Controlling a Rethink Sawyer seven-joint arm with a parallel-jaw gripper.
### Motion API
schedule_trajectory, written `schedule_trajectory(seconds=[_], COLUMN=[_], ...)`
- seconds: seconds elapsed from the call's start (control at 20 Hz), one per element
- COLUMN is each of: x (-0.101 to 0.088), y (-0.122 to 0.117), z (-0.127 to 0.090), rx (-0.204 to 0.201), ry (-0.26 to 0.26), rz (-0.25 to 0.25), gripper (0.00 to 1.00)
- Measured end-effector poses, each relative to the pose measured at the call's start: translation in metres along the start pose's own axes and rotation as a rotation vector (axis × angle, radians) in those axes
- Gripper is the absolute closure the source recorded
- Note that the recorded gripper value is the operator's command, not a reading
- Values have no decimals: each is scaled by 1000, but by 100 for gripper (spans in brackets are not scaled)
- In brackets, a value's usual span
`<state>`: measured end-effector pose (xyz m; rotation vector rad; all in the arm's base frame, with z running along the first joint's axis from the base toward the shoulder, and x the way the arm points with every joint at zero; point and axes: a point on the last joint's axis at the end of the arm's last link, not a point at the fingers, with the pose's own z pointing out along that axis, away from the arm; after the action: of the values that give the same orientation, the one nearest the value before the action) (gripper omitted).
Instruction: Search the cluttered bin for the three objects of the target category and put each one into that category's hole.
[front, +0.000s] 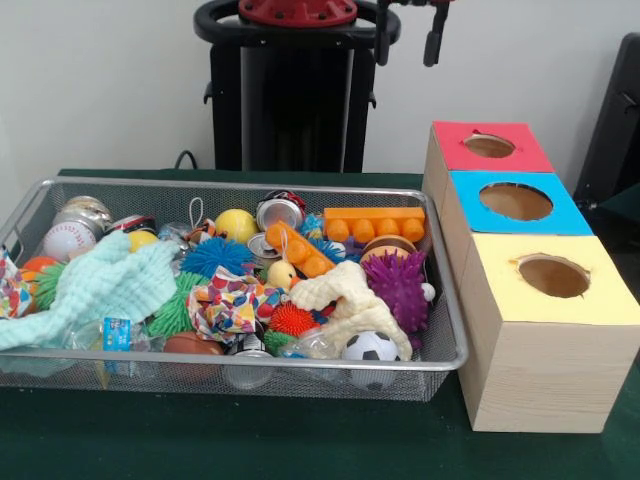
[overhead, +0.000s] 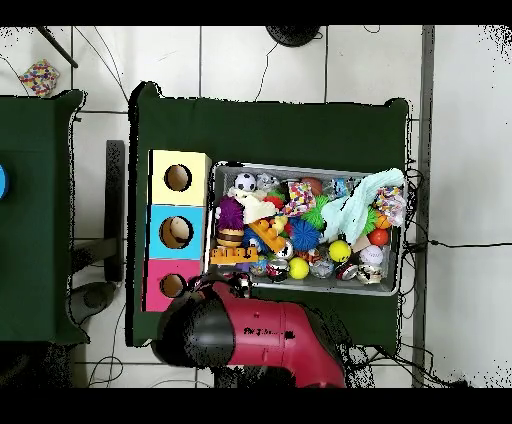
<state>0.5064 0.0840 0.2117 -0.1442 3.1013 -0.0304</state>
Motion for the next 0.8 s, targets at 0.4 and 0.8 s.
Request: schedule_trajectory(seconds=[0.4,0.8], x=[-36,-64], y=[-23,-40], z=[13,28], rx=[-10,-26], ry=[8,44], rz=[-36,-72], gripper=[0,0])
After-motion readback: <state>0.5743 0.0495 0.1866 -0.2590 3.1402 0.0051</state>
